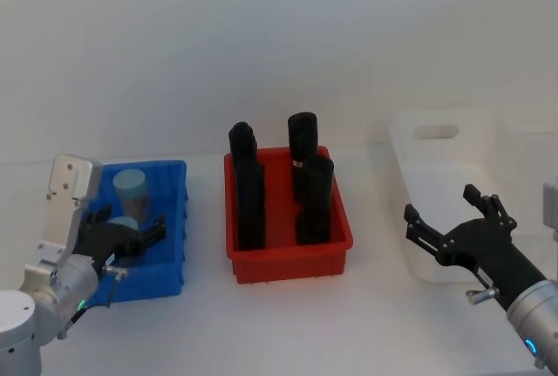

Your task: Pick the cotton swabs from the blue box and place them into the white box.

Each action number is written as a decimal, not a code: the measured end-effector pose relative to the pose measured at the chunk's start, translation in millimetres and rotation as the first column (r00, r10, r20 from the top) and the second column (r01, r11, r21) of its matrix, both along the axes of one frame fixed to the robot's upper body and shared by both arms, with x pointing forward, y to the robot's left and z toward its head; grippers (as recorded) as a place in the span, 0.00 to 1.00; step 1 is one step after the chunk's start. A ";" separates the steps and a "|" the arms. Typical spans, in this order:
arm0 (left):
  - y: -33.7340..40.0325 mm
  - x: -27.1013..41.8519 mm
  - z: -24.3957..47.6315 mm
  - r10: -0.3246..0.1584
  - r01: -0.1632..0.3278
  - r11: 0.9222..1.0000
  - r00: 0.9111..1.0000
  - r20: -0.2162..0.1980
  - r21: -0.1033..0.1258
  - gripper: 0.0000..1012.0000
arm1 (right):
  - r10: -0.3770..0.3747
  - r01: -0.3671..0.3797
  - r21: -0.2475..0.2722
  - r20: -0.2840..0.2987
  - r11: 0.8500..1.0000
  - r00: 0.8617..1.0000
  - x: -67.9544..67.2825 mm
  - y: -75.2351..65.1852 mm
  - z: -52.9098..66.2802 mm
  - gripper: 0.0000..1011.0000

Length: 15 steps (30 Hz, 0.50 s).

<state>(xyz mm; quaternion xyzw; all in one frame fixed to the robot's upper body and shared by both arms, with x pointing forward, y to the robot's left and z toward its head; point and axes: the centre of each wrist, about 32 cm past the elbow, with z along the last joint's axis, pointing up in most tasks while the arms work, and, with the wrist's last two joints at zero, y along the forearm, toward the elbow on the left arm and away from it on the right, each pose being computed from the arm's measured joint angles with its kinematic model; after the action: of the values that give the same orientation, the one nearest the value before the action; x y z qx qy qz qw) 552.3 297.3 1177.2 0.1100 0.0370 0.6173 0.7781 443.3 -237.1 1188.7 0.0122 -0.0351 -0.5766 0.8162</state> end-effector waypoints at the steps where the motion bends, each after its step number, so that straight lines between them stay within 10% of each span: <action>1: 0.9 0.3 -0.4 0.002 -0.002 1.000 1.000 -0.004 0.001 0.99 | 0.000 0.000 0.000 0.000 1.000 1.000 0.0 0.0 0.0 0.99; 15: 15.0 6.1 -4.7 0.026 -0.026 1.000 0.998 -0.053 -0.003 0.99 | 0.000 0.000 0.000 0.000 1.000 1.000 0.0 0.0 0.0 0.99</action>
<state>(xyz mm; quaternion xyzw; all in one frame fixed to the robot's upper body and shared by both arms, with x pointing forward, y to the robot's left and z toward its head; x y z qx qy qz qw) 558.3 312.3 1172.5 0.1244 0.0601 0.6243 0.7689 443.3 -237.1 1188.7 0.0122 -0.0351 -0.5766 0.8162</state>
